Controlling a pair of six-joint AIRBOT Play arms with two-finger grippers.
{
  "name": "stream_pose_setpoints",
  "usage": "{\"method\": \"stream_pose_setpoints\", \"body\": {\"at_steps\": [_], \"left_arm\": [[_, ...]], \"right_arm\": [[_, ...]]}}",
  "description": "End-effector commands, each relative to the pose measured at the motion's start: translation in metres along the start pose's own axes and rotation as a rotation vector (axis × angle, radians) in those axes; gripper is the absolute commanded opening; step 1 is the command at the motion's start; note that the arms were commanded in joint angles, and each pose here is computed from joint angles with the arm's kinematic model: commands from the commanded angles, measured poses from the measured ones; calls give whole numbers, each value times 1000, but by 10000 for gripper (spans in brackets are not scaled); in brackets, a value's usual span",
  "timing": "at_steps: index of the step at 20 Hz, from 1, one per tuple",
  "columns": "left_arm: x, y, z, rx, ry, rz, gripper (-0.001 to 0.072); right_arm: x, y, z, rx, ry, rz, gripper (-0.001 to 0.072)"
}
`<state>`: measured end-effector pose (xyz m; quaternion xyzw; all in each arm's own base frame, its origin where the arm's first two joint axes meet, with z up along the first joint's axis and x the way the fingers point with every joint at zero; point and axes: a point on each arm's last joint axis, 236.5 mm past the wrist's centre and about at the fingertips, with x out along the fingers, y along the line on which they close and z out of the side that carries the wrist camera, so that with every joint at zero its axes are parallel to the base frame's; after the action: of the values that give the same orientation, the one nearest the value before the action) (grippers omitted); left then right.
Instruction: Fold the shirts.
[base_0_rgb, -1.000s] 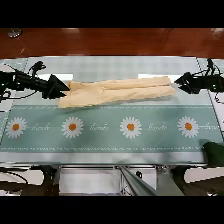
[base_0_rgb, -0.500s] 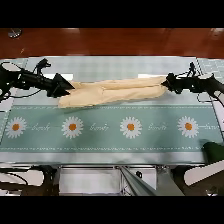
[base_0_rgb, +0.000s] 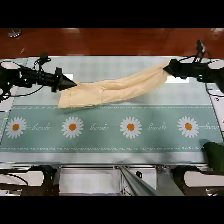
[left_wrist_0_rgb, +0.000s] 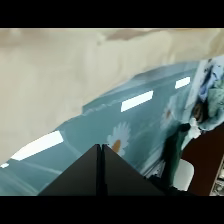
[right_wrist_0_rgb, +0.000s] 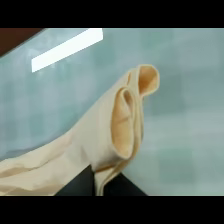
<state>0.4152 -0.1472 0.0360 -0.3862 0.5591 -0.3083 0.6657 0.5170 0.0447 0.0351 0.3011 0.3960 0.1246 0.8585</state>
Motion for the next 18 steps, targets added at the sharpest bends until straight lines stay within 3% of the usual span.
{"method": "stream_pose_setpoints", "body": {"at_steps": [1, 4, 9, 18], "left_arm": [[9, -83, -2, 142, -31, -265, 21], [37, -136, -16, 214, -32, -374, 21], [127, -166, -70, 272, 51, -315, 20], [214, -117, -145, 304, 168, -100, 19]], "right_arm": [[-60, 59, 5, -123, -26, 48, 28], [-102, 114, -5, -198, -44, 96, 28], [-139, 160, -28, -252, -71, 61, 28], [-210, 212, -54, -252, -139, 127, 28]]}}
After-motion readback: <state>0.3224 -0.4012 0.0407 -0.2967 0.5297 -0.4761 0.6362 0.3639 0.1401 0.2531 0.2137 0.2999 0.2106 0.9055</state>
